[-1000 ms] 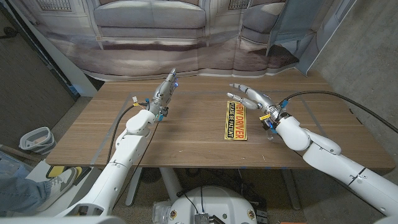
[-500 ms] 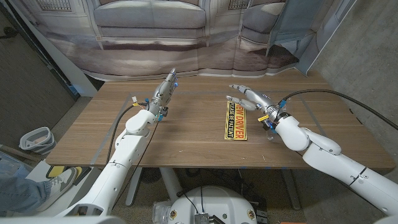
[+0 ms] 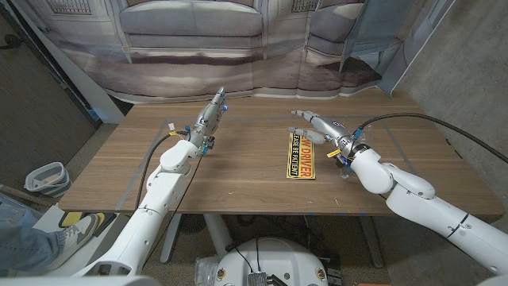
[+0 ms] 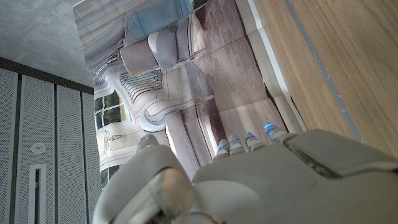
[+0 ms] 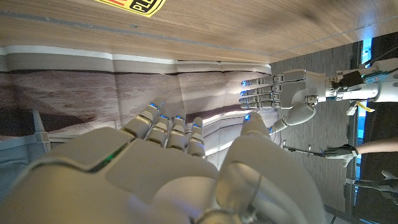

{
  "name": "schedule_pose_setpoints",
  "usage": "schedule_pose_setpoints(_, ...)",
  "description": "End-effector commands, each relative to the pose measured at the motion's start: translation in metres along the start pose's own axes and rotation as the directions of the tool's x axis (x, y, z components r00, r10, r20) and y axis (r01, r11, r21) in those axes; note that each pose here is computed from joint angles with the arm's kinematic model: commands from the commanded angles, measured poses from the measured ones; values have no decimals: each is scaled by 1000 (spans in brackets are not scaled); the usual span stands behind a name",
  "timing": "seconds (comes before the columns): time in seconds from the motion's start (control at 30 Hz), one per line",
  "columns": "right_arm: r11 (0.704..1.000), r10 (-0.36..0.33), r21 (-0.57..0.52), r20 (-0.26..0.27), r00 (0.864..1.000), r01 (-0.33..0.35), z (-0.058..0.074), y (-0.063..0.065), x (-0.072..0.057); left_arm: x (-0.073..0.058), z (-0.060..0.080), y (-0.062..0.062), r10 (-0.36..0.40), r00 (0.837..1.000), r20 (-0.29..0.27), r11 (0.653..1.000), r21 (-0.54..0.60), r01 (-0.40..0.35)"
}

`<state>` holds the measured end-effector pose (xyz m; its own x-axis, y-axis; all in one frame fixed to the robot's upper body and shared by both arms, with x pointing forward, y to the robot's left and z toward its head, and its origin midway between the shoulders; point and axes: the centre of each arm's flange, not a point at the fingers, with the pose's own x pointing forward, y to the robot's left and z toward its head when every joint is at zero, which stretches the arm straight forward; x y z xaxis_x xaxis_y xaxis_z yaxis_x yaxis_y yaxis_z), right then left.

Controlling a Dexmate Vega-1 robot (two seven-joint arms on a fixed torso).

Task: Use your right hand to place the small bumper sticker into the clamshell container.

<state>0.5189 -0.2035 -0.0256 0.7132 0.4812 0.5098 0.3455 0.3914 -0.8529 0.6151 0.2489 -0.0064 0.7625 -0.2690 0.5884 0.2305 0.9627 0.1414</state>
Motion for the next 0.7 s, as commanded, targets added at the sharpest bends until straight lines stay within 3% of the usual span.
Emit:
schedule_pose_setpoints(0.03, 997, 40, -60, -20, 999, -41, 0, 1, 1, -1, 2, -2, -1, 1000, -6, 1000, 8, 1)
schedule_pose_setpoints(0.7, 990, 97, -96, -55, 994, -102, -2, 4, 7, 4, 1, -2, -3, 1000, -3, 1000, 6, 3)
